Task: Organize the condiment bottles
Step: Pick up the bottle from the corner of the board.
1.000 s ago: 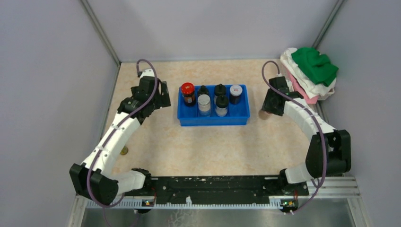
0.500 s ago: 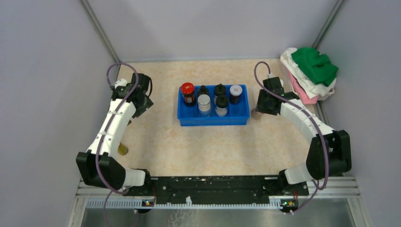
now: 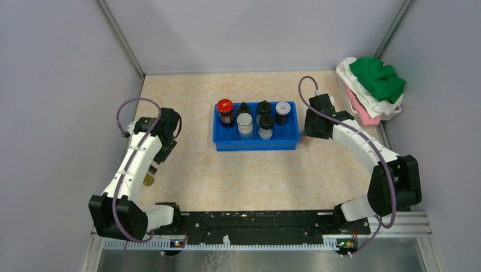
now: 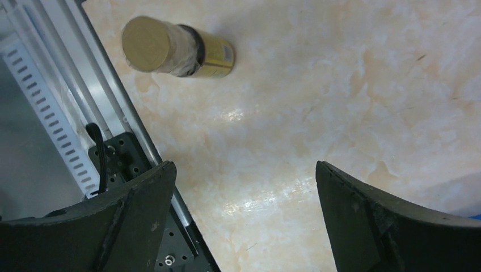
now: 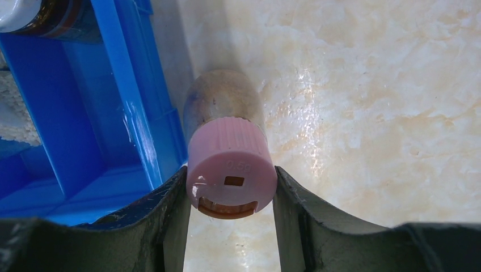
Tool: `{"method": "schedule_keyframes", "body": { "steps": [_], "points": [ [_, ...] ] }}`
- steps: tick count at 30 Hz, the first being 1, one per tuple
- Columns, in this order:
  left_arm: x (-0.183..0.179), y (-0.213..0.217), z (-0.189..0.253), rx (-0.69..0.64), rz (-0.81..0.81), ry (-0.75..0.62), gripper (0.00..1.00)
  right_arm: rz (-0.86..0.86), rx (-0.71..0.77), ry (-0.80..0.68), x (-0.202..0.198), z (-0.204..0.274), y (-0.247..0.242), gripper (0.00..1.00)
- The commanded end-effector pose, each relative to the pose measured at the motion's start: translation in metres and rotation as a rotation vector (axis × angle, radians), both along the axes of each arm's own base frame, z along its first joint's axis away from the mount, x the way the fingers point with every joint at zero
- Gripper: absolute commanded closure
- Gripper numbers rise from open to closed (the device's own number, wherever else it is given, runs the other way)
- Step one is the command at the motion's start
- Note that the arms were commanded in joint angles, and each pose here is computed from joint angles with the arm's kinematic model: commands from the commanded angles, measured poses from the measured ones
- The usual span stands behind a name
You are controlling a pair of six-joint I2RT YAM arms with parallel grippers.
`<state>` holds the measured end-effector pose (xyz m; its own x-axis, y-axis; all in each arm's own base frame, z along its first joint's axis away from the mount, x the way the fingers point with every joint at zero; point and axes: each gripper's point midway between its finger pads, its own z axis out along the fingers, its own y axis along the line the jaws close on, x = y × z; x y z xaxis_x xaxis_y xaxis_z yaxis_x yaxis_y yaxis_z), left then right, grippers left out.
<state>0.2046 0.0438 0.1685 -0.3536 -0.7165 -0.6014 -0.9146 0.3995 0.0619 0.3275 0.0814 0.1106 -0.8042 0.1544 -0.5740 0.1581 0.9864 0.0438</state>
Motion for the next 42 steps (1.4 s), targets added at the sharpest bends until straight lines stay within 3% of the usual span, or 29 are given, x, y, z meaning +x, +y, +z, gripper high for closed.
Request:
{"method": "schedule_keyframes", "body": {
  "steps": [1,8,17,32,42],
  "points": [
    [-0.019,-0.002,-0.019,-0.037,0.114,0.031,0.01,0.011,-0.022,-0.068,0.013,0.022,0.008,1.00],
    [-0.034,-0.006,-0.024,-0.133,0.289,-0.097,0.03,0.025,-0.043,-0.040,0.010,0.008,0.014,1.00],
    [-0.027,0.029,-0.022,-0.093,0.439,-0.058,0.01,0.040,-0.076,-0.031,0.014,0.005,0.013,1.00],
    [0.007,0.080,-0.029,-0.070,0.373,-0.040,0.01,0.046,-0.082,-0.013,0.021,-0.003,0.017,1.00],
    [0.018,0.090,-0.046,-0.072,0.346,0.047,0.01,0.046,-0.081,-0.002,0.023,-0.010,0.018,1.00]
  ]
}}
